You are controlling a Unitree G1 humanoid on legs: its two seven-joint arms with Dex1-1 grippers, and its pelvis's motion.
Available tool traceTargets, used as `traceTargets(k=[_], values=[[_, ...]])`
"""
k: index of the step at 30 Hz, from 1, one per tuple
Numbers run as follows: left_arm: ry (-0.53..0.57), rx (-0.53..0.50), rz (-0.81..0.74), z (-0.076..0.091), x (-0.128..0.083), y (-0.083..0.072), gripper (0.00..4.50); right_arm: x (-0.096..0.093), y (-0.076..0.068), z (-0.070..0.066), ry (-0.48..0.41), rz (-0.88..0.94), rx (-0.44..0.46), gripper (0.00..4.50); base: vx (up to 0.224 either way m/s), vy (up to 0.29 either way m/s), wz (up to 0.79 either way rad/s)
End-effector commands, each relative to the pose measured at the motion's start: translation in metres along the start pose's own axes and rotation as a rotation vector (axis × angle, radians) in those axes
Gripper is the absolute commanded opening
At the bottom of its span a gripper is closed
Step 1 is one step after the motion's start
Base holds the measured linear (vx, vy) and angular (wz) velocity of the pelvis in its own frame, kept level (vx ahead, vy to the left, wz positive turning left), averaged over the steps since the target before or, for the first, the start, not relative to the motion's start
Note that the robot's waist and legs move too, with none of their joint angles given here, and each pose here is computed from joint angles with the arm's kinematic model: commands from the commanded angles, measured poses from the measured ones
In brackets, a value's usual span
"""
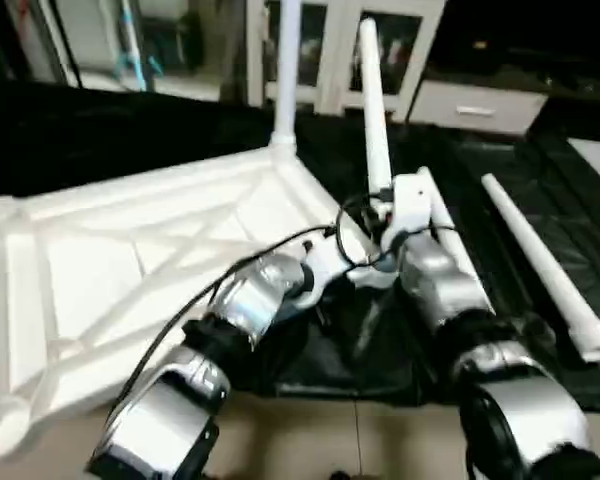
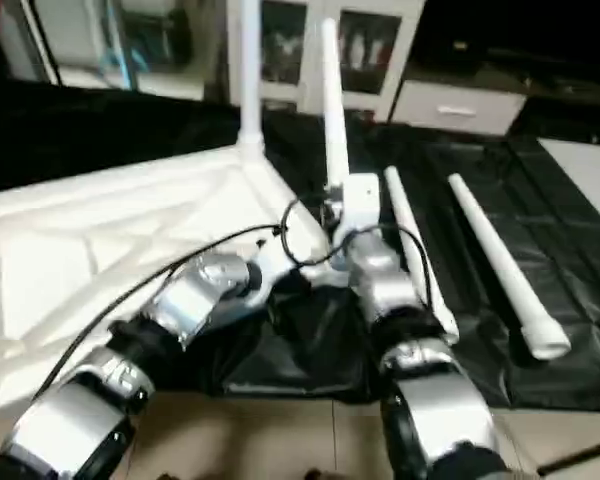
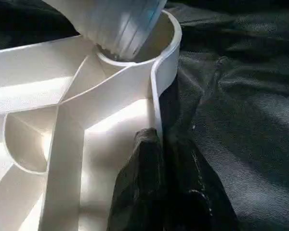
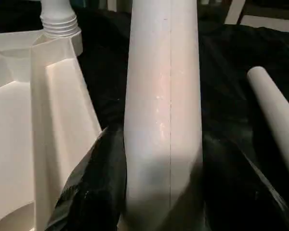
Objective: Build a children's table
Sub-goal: Insert table leg to table base
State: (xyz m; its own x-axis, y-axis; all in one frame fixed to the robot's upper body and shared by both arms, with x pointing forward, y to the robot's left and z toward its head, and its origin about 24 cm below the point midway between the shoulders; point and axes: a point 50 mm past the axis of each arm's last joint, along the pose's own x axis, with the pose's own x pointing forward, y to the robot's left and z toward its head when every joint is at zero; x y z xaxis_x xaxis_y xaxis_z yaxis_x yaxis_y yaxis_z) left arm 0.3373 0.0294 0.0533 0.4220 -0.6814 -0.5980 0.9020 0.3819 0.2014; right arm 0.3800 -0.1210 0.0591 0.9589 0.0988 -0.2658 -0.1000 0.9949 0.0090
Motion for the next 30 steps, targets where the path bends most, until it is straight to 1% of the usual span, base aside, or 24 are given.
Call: traceTargets(k=[1, 2, 3, 4, 5, 7, 8, 9, 10, 11, 12, 14, 16, 17, 19, 20, 21, 22, 24, 25, 26, 28, 29, 30], values=[[-0.063, 0.139, 0.007, 0.025, -0.006, 0.006, 0.0, -0.002, -0.005, -0.019, 0.066, -0.017, 0.035, 1.83, 0.0, 0.0, 0.0], [-0.056, 0.165, 0.013, 0.02, -0.009, 0.009, 0.0, -0.001, -0.003, -0.011, 0.02, 0.005, 0.07, 1.83, 0.0, 0.0, 0.0], [-0.053, 0.179, 0.015, 0.017, -0.01, 0.011, 0.0, -0.001, -0.003, -0.006, -0.007, 0.019, 0.09, 1.83, 0.0, 0.0, 0.0], [-0.049, 0.219, 0.014, 0.013, -0.013, 0.013, 0.0, 0.0, -0.002, 0.004, -0.059, 0.042, 0.118, 1.83, 0.0, 0.0, 0.0], [-0.04, 0.275, -0.009, 0.004, -0.018, 0.016, 0.0, -0.002, -0.004, 0.021, -0.142, 0.076, 0.164, 1.83, 0.0, 0.0, 0.0], [-0.037, 0.317, -0.025, -0.001, -0.021, 0.017, 0.0, -0.003, -0.006, 0.033, -0.203, 0.1, 0.192, 1.83, 0.0, 0.0, 0.0], [-0.037, 0.317, -0.025, -0.001, -0.021, 0.017, 0.0, -0.003, -0.006, 0.033, -0.203, 0.1, 0.192, 1.83, 0.0, 0.0, 0.0], [-0.018, 0.353, -0.031, -0.009, -0.026, 0.021, 0.0, -0.007, -0.011, 0.046, -0.265, 0.117, 0.214, 1.83, 0.071, -0.043, 0.07], [0.003, 0.425, -0.047, -0.019, -0.033, 0.026, 0.0, -0.014, -0.02, 0.064, -0.359, 0.146, 0.235, 1.83, 0.071, -0.043, 0.07], [0.016, 0.425, -0.047, -0.023, -0.037, 0.03, 0.0, -0.019, -0.025, 0.071, -0.394, 0.162, 0.237, 1.83, 0.081, -0.035, 0.03], [0.025, 0.429, -0.043, -0.026, -0.039, 0.033, 0.0, -0.022, -0.028, 0.074, -0.414, 0.176, 0.237, 1.83, 0.072, -0.028, -0.02], [0.049, 0.431, -0.043, -0.031, -0.044, 0.038, 0.0, -0.029, -0.032, 0.08, -0.45, 0.21, 0.229, 1.83, 0.065, -0.025, -0.02], [0.056, 0.426, -0.048, -0.034, -0.047, 0.04, 0.0, -0.034, -0.034, 0.083, -0.469, 0.232, 0.226, 1.83, 0.0, 0.0, 0.0], [0.056, 0.413, -0.05, -0.037, -0.05, 0.042, 0.0, -0.044, -0.037, 0.087, -0.491, 0.288, 0.214, 1.83, 0.0, 0.0, 0.0], [0.036, 0.399, -0.038, -0.037, -0.05, 0.041, 0.0, -0.052, -0.038, 0.087, -0.496, 0.324, 0.209, 1.83, 0.0, 0.0, 0.0], [0.017, 0.375, -0.031, -0.037, -0.05, 0.041, 0.3, -0.056, -0.039, 0.087, -0.5, 0.341, 0.2, 1.83, 0.0, 0.0, 0.0], [0.008, 0.362, -0.028, -0.036, -0.05, 0.041, 0.3, -0.059, -0.039, 0.087, -0.502, 0.35, 0.195, 1.83, 0.0, 0.0, 0.0], [-0.023, 0.313, -0.038, -0.035, -0.049, 0.04, 0.59, -0.064, -0.04, 0.086, -0.506, 0.361, 0.187, 1.83, 0.0, 0.0, 0.0], [-0.069, 0.266, -0.048, -0.032, -0.05, 0.038, 0.64, -0.069, -0.042, 0.084, -0.504, 0.371, 0.184, 1.83, 0.0, 0.0, 0.0], [-0.115, 0.243, -0.052, -0.028, -0.053, 0.038, 0.88, -0.074, -0.043, 0.082, -0.502, 0.38, 0.182, 1.83, 0.0, 0.0, 0.0], [-0.166, 0.222, -0.053, -0.024, -0.059, 0.039, 0.88, -0.078, -0.043, 0.08, -0.498, 0.393, 0.181, 1.83, 0.0, 0.0, 0.0], [-0.197, 0.211, -0.051, -0.021, -0.063, 0.041, 1.11, -0.081, -0.043, 0.078, -0.493, 0.402, 0.18, 1.83, 0.0, 0.0, 0.0], [-0.246, 0.183, -0.035, -0.016, -0.07, 0.045, 1.11, -0.084, -0.041, 0.078, -0.493, 0.42, 0.176, 1.83, 0.0, 0.0, 0.0], [-0.246, 0.183, -0.035, -0.016, -0.07, 0.045, 1.22, -0.084, -0.041, 0.078, -0.493, 0.42, 0.176, 1.83, 0.0, 0.0, 0.0]])
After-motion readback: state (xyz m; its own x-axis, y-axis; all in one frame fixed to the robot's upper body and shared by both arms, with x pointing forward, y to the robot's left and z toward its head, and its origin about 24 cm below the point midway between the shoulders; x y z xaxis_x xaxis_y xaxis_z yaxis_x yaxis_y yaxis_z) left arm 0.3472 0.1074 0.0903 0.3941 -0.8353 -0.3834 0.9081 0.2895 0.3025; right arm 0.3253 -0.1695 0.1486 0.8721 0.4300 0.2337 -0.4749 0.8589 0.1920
